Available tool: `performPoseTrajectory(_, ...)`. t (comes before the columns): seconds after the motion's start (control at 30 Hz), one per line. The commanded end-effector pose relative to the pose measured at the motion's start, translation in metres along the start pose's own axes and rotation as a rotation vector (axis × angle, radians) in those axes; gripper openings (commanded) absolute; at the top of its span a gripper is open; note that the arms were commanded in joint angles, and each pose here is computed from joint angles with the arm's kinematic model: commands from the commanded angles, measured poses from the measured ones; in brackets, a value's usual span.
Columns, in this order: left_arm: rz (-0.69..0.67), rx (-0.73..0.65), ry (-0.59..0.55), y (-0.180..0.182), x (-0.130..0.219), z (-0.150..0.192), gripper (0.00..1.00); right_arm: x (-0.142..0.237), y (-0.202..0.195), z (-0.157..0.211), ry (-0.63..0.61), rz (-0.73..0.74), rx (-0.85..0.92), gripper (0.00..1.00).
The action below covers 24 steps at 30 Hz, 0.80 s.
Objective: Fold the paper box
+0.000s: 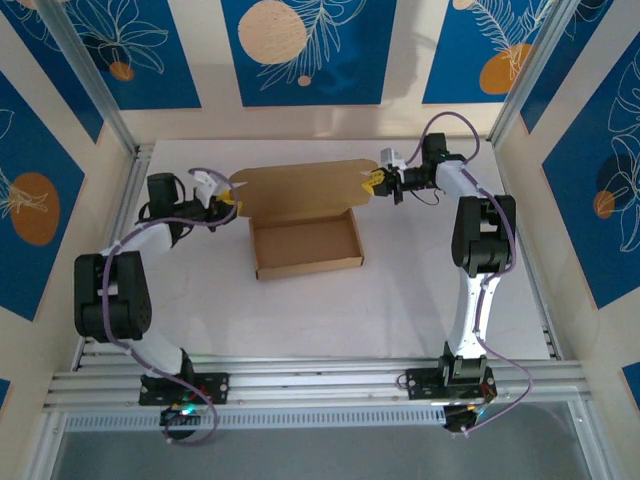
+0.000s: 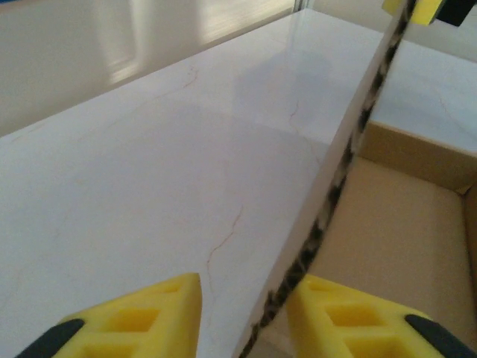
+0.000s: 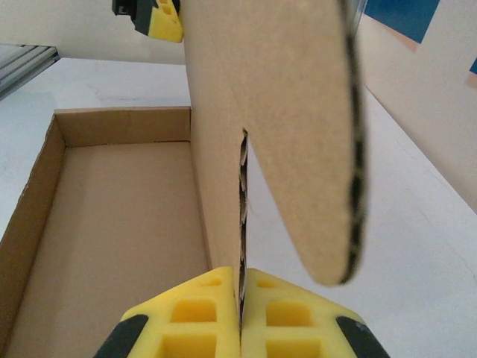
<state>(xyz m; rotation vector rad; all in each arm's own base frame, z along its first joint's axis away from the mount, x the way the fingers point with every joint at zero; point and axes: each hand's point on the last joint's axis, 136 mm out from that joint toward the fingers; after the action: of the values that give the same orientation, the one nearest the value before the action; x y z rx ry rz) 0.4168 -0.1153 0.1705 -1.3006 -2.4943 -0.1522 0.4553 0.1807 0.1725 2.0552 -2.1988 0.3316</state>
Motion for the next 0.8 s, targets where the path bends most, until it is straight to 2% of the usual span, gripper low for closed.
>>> performPoseTrajectory(0.0,0.028,-0.056,-0.019,-0.005,-0.009,-0.013,0.18,-0.011,0.004,0.009,0.033,0.003,-0.051,0.00)
performPoseTrajectory(0.17,-0.031,-0.078,-0.023,-0.005,-0.019,-0.022,0.00,-0.019,0.000,0.011,0.086,0.087,-0.066,0.00)
performPoseTrajectory(0.33,-0.250,-0.074,-0.042,0.009,-0.015,-0.024,0.00,-0.028,-0.006,0.008,0.148,0.257,-0.126,0.00)
performPoseTrajectory(0.43,-0.378,-0.037,-0.096,0.013,-0.006,-0.030,0.00,-0.039,-0.004,0.007,0.180,0.403,-0.159,0.00)
performPoseTrajectory(0.53,-0.390,0.023,-0.098,0.004,-0.009,-0.027,0.00,-0.056,0.004,0.007,0.237,0.516,-0.217,0.05)
performPoseTrajectory(0.63,-0.433,0.050,-0.093,-0.004,-0.011,-0.021,0.00,-0.068,0.010,0.008,0.308,0.644,-0.322,0.00)
performPoseTrajectory(0.77,-0.486,0.075,-0.113,-0.020,-0.011,-0.021,0.00,-0.072,0.025,0.010,0.378,0.797,-0.376,0.00)
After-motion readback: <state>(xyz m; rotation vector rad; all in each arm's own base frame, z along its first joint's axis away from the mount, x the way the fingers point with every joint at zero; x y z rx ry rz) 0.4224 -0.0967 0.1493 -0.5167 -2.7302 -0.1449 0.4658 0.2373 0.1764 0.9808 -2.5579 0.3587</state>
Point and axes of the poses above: each hand's point on the last joint's axis, 136 mm out from that joint toward the fingers, its own x axis back along the fingers, its own y axis along the line the jaws close on, z = x × y, and after that the axes turned 1 degree about -x, right-handed
